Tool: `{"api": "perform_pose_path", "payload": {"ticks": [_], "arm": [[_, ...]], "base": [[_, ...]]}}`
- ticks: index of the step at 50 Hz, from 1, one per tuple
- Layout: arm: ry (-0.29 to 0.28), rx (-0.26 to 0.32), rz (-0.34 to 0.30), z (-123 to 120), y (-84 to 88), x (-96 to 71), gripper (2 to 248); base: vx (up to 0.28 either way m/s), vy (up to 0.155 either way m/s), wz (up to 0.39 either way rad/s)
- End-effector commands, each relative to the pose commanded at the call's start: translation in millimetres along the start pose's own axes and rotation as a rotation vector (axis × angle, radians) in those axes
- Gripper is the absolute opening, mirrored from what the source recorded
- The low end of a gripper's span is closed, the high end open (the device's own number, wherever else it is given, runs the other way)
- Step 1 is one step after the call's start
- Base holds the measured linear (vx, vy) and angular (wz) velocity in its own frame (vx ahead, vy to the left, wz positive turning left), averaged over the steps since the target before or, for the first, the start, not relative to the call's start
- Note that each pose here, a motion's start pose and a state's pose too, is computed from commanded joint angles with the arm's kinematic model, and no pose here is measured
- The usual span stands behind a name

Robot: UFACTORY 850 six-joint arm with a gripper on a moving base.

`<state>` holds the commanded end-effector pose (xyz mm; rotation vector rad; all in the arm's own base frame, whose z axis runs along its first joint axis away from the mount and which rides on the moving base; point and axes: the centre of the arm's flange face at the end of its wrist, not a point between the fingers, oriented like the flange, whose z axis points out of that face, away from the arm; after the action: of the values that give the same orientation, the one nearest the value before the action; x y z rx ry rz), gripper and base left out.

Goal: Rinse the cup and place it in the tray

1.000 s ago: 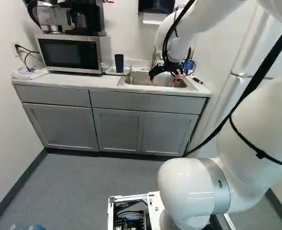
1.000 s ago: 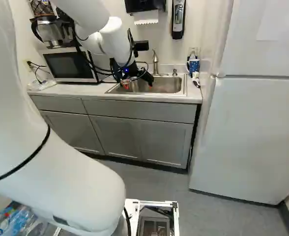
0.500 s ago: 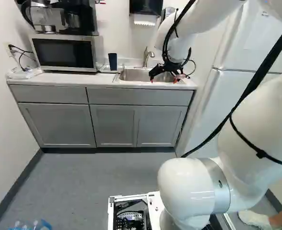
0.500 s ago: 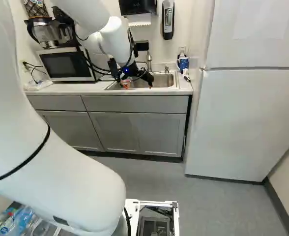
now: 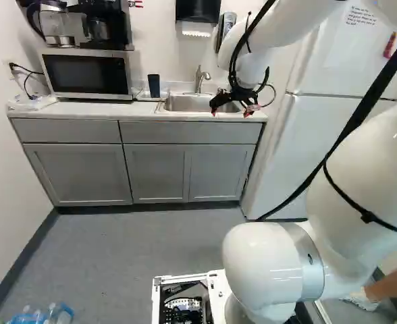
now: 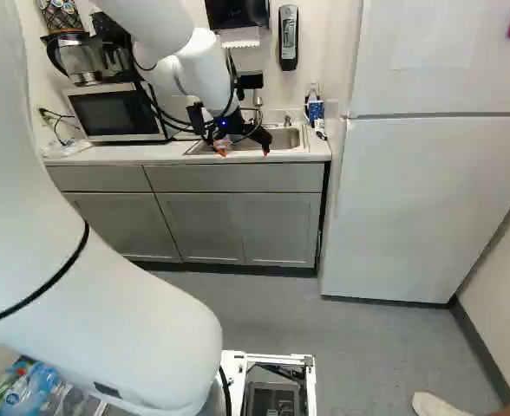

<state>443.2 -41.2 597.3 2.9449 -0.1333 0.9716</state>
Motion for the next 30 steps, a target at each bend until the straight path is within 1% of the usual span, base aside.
{"api": "perform_pose_path", "payload": {"ticks": [30], "arm": [[0.001,0.0,0.0,0.2,0.0,-0.2,247]], "base": [[0.001,0.0,0.0]]}}
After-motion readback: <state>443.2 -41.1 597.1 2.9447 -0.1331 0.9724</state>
